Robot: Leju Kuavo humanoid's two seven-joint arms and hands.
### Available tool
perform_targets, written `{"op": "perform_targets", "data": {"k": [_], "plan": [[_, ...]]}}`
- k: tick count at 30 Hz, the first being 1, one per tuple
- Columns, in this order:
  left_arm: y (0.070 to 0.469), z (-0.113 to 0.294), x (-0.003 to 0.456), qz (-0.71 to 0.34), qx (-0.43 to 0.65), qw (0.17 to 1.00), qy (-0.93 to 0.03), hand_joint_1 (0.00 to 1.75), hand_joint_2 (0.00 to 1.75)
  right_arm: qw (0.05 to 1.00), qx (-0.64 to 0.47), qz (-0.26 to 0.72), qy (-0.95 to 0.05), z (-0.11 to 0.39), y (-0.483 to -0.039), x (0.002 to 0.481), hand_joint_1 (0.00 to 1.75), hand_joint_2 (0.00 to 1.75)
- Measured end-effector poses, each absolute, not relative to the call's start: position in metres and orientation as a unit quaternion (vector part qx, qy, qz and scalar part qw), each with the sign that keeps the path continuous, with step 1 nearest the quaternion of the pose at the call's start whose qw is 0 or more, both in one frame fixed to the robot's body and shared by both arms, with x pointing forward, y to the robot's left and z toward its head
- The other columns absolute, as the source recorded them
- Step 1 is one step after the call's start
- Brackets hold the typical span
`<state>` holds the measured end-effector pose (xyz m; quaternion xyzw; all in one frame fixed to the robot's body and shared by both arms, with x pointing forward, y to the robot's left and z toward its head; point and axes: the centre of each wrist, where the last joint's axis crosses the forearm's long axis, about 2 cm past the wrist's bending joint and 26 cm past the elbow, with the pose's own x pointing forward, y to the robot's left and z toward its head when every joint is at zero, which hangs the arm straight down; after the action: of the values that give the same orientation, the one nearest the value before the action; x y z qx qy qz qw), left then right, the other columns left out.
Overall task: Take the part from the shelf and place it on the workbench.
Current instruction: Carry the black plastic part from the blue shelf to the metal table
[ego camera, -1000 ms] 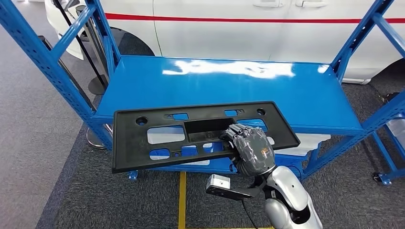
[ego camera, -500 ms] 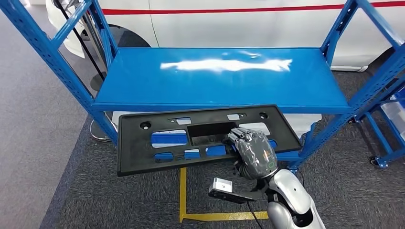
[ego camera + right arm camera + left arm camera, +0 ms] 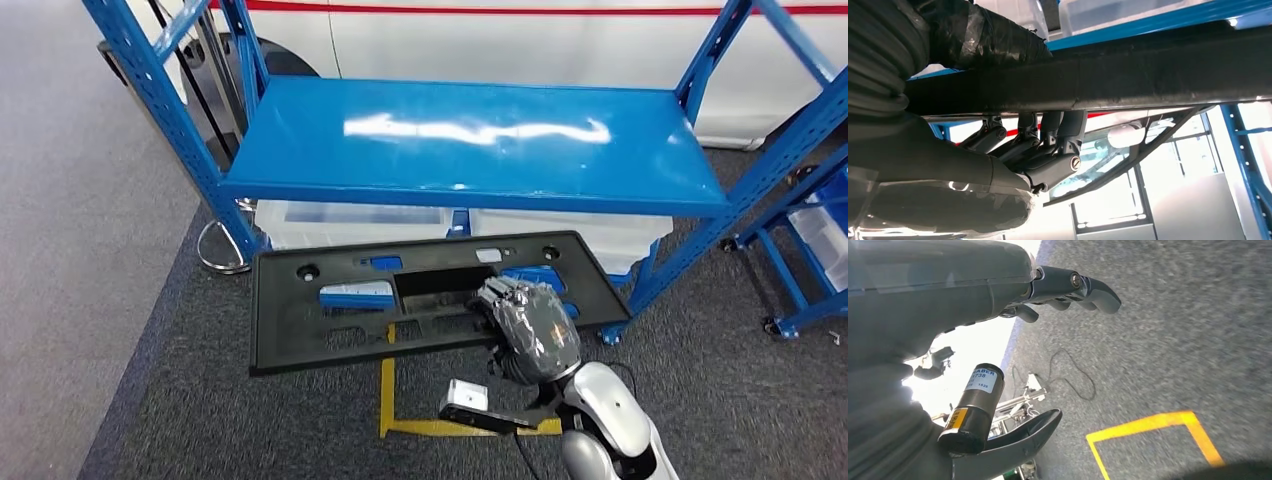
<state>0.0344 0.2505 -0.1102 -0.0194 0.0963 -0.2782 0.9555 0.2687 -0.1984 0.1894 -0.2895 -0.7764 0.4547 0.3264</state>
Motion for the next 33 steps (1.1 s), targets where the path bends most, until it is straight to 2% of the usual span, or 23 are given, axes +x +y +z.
{"op": "perform_targets", "data": {"k": [33], "plan": [[0.2542,-0.1104,0.0349,-0.275,-0.014,0.956,0.099,0.00,1.75,0.337,-0.280,0.464,-0.770,0.1804,-0.1962,0.2643,1.75,1.75]]}}
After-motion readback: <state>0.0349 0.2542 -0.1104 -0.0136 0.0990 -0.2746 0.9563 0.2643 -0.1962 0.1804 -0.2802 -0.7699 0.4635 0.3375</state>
